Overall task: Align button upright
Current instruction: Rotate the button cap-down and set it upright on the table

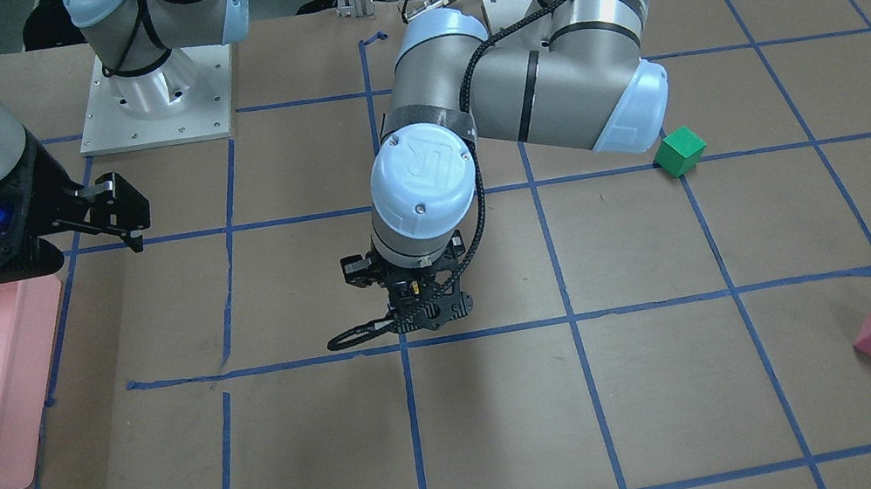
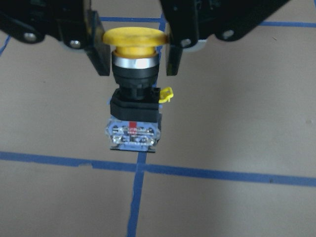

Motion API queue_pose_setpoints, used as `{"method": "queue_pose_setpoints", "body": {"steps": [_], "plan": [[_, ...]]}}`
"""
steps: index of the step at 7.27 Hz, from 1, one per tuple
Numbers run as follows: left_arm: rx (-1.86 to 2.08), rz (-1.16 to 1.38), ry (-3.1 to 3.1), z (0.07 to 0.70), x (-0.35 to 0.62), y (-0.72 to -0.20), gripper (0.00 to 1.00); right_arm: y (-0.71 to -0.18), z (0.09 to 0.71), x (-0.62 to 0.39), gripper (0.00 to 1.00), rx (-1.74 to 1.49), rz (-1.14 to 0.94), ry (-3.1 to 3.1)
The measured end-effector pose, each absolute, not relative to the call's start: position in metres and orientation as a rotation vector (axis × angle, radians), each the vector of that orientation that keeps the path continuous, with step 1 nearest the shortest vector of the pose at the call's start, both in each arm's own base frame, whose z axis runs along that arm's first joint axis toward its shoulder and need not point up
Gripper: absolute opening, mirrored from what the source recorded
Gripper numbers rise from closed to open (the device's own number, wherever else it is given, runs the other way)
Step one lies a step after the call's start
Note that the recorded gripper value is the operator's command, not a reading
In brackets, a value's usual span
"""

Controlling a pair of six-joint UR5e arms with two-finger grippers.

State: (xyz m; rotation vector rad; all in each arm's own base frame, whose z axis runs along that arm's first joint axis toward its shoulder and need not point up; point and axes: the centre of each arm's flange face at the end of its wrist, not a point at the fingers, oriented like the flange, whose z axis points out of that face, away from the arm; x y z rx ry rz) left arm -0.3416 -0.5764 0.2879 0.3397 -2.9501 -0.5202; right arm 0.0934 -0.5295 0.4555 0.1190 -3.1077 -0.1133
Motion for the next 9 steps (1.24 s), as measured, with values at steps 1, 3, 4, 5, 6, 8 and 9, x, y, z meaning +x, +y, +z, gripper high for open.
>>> {"method": "queue_pose_setpoints", "body": {"steps": [1,3,4,5,6,8,9], "plan": [[0.414,-0.569,-2.912,0.278,-0.341,-0.592,0.27,-0.529,0.456,0.094,1.0,0.125,-0.113,-3.111],[0.505,-0.66,-2.881,0.259,-0.341,-0.619,0.28,-0.527,0.456,0.095,1.0,0.129,-0.116,-3.111],[0.518,-0.69,-2.878,0.252,-0.342,-0.628,0.31,-0.526,0.458,0.098,1.0,0.136,-0.114,-3.116],[0.525,-0.72,-2.873,0.243,-0.343,-0.632,0.31,-0.524,0.459,0.105,1.0,0.153,-0.11,-3.119],[0.531,-0.748,-2.87,0.232,-0.343,-0.633,0.32,-0.522,0.459,0.114,1.0,0.173,-0.107,-3.12],[0.54,-0.786,-2.865,0.221,-0.343,-0.631,0.32,-0.52,0.459,0.123,1.0,0.189,-0.102,-3.112],[0.547,-0.808,-2.853,0.217,-0.343,-0.627,0.34,-0.52,0.458,0.123,1.0,0.191,-0.105,-3.107]]}}
